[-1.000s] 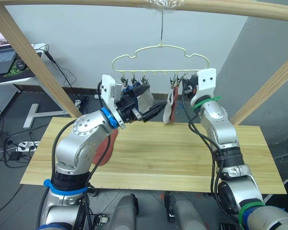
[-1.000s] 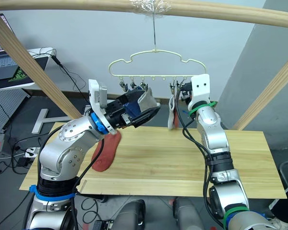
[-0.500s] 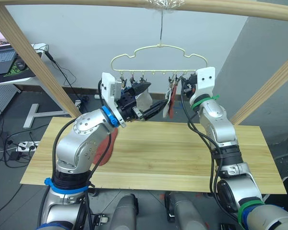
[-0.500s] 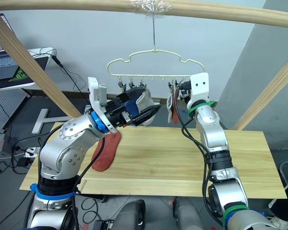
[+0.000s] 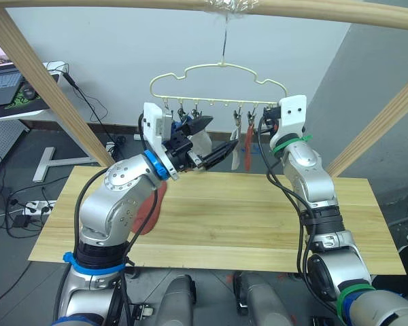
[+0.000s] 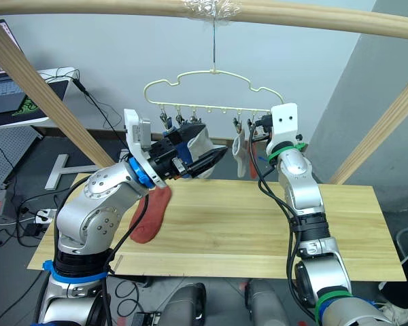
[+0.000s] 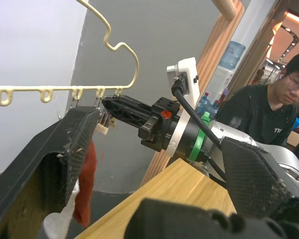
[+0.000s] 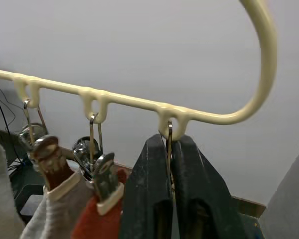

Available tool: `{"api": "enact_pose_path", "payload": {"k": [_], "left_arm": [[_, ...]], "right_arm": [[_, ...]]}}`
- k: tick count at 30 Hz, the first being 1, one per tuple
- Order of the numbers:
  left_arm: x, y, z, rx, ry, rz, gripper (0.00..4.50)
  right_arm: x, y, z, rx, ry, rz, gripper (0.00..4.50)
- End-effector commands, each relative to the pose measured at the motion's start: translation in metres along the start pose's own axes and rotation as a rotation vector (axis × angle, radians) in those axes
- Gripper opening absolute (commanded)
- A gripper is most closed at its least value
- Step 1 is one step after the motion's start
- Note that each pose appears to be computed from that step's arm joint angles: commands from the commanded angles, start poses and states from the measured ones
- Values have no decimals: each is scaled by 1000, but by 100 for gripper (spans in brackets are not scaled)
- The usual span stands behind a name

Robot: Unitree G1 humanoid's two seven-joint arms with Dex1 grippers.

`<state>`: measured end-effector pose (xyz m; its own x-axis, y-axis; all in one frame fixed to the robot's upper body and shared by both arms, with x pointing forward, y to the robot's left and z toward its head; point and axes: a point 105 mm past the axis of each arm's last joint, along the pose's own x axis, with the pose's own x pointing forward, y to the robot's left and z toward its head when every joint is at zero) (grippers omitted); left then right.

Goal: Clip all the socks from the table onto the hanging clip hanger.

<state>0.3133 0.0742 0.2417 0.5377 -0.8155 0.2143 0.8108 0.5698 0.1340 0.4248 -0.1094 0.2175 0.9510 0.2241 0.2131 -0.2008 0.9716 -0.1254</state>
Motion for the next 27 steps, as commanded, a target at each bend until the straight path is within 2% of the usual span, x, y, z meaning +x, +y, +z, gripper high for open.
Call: {"api": "enact_pose_path", "payload": {"k": [1, 4, 9, 10, 12, 15, 19, 22, 27], "left_arm": [[2, -10, 17, 39, -55, -29, 450], [2, -13, 11, 19, -40, -31, 450], [-7, -9, -20, -20, 82, 16, 450], [-13, -5, -33, -25, 127, 52, 450], [-39, 17, -74, -35, 253, 194, 450], [-75, 43, -119, -40, 392, 375, 450], [-125, 74, -156, 2, 535, 591, 450], [-147, 86, -170, -4, 581, 679, 450], [-150, 95, -182, -63, 565, 691, 450]], "right_arm": [[0, -3, 16, 0, -58, -2, 1], [-2, -6, 15, 11, -45, 14, 1], [-6, -4, 17, 39, -26, 118, 1], [-8, -5, 16, 42, -8, 151, 1], [-15, -11, 15, 48, 46, 222, 1], [-21, -19, 14, 49, 92, 247, 1], [-27, -27, 17, 46, 116, 245, 1], [-29, -30, 19, 54, 125, 237, 1], [-33, -31, 19, 68, 141, 218, 1]]}}
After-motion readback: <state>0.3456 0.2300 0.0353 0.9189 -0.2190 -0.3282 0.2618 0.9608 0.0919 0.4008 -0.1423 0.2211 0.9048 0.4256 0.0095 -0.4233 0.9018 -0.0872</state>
